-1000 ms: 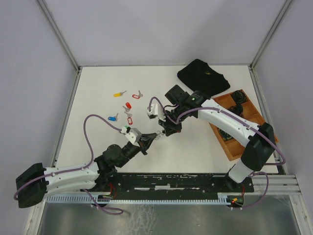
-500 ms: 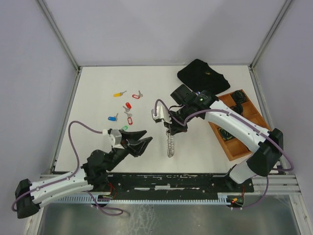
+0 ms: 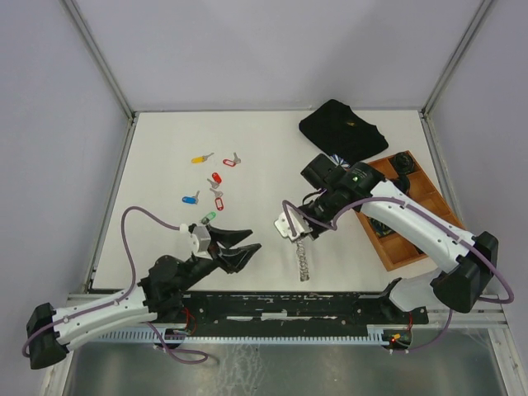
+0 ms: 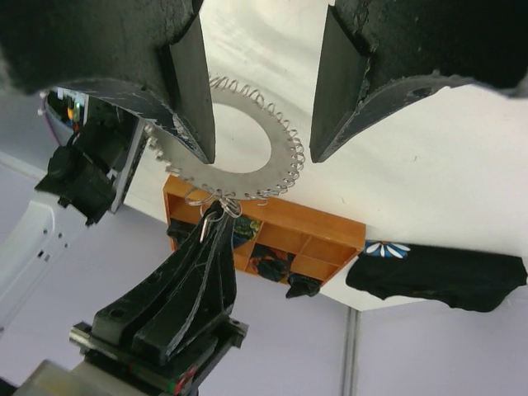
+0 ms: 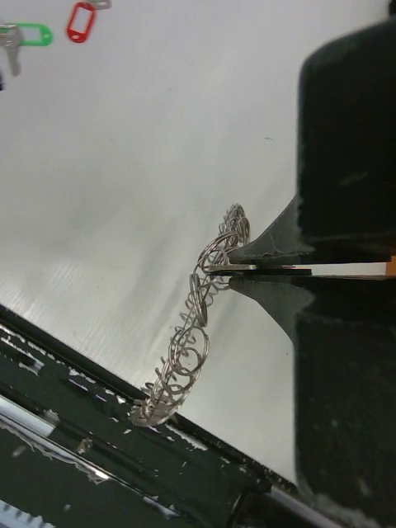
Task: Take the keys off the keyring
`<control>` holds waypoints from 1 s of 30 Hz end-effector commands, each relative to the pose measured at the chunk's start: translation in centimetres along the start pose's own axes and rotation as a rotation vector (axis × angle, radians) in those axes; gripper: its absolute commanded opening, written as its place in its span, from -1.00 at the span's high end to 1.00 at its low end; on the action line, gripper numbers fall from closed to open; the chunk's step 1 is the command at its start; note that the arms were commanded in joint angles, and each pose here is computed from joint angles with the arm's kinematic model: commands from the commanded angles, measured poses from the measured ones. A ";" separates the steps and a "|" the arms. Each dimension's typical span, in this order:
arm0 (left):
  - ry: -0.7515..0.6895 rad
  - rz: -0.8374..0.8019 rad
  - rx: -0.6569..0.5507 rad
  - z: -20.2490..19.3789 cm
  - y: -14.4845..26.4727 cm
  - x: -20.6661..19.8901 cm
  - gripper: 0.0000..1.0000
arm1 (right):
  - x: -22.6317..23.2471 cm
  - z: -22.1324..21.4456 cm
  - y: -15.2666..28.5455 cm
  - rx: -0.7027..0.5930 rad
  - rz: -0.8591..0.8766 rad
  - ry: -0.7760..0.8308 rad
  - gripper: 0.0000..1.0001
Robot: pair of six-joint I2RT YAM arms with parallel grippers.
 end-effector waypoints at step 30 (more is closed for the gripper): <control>-0.616 -0.490 0.167 -3.2 -7.8 -5.7 -0.17 | 4.4 3.4 0.9 -0.197 0.267 0.501 1.00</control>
Point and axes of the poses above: each gripper's point midway between its finger pads, its own y axis back along the fingers, its own x axis along the line the jaws close on, z = x × y, the point moved 1 cm from there along y, back along the fingers, and after that the axes turned 10 degrees about y, right-handed, at the moved point
